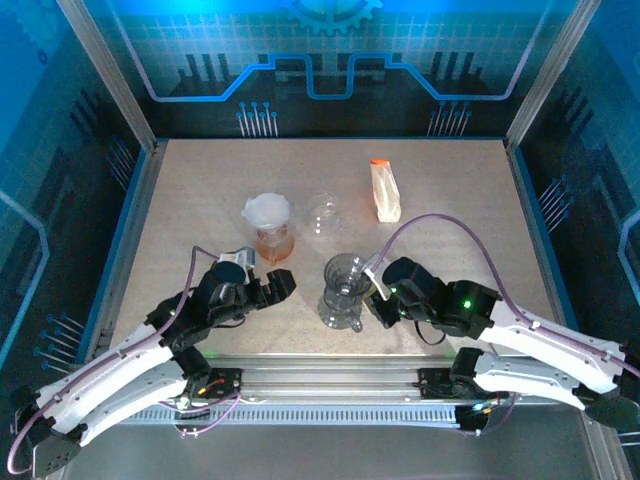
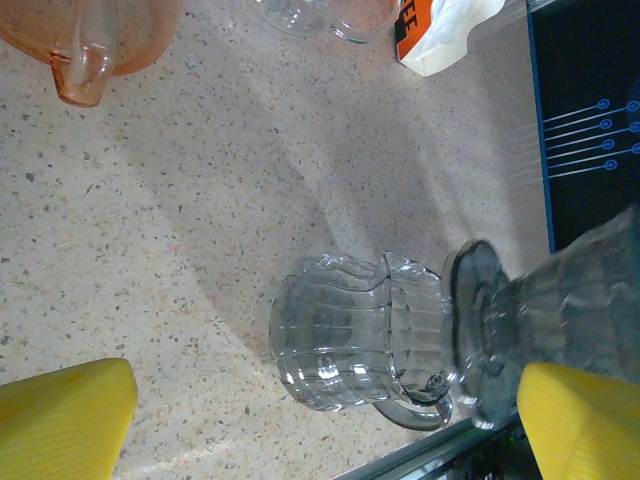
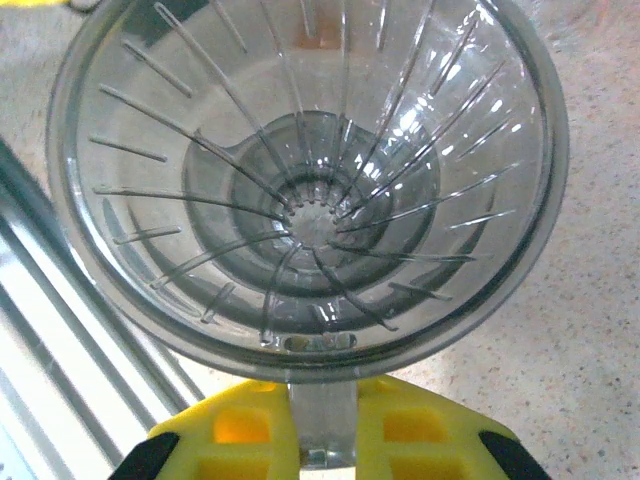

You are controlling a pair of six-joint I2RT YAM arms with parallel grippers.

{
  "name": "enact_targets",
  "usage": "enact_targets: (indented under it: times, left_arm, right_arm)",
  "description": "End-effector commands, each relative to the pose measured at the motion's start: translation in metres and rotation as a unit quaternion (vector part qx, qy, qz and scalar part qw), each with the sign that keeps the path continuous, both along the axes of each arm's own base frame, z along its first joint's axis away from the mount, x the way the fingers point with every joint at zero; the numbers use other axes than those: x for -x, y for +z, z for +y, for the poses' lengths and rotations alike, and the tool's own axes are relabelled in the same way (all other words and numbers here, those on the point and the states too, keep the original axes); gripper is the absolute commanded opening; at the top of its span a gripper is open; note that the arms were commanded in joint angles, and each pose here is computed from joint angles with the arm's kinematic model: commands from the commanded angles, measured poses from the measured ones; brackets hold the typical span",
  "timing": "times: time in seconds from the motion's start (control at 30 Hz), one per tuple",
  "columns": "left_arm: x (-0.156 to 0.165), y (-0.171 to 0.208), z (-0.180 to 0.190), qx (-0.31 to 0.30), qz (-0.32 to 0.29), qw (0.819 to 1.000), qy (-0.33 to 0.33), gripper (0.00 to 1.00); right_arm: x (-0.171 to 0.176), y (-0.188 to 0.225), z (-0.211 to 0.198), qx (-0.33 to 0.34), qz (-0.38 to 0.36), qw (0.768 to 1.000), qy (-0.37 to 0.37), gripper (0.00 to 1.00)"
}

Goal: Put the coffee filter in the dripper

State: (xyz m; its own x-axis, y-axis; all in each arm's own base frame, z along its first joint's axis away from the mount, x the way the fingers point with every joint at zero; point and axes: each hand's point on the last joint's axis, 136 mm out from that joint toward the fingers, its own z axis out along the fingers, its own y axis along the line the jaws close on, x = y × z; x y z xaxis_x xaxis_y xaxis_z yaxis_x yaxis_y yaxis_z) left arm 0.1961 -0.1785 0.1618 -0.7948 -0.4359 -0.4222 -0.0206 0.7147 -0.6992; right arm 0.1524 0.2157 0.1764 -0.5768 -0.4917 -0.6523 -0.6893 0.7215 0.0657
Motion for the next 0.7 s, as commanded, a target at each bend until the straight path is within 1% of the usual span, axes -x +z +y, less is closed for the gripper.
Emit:
enact_targets:
  times: [0.0, 0.2, 0.33, 0.5, 0.67]
  left_arm:
    - [0.0, 0.006, 0.003, -0.005, -0.01, 1.0, 0.003, 0.99]
    - [0.001, 0.003, 0.003, -0.006, -0.008, 1.0, 0.003, 0.99]
    - [0.001, 0.002, 0.004, -0.005, -0.007, 1.0, 0.004, 0.99]
    - [0.001, 0.002, 0.005, -0.007, -0.008, 1.0, 0.005, 0.99]
    - [0.001, 0.0, 0.005, -0.006, -0.006, 1.0, 0.006, 0.99]
  right_arm:
    - [0.003, 0.004, -0.001, 0.025, -0.007, 1.0, -0.008, 0.09]
    - [0.003, 0.0, 0.009, 0.039, -0.024, 0.999, 0.0, 0.09]
    - [0.0, 0.001, 0.014, 0.036, -0.033, 0.999, 0.001, 0.09]
    - [-0.002, 0.0, 0.02, 0.033, -0.032, 0.999, 0.002, 0.09]
    - [-0.001, -0.004, 0.025, 0.026, -0.016, 1.0, 0.004, 0.1]
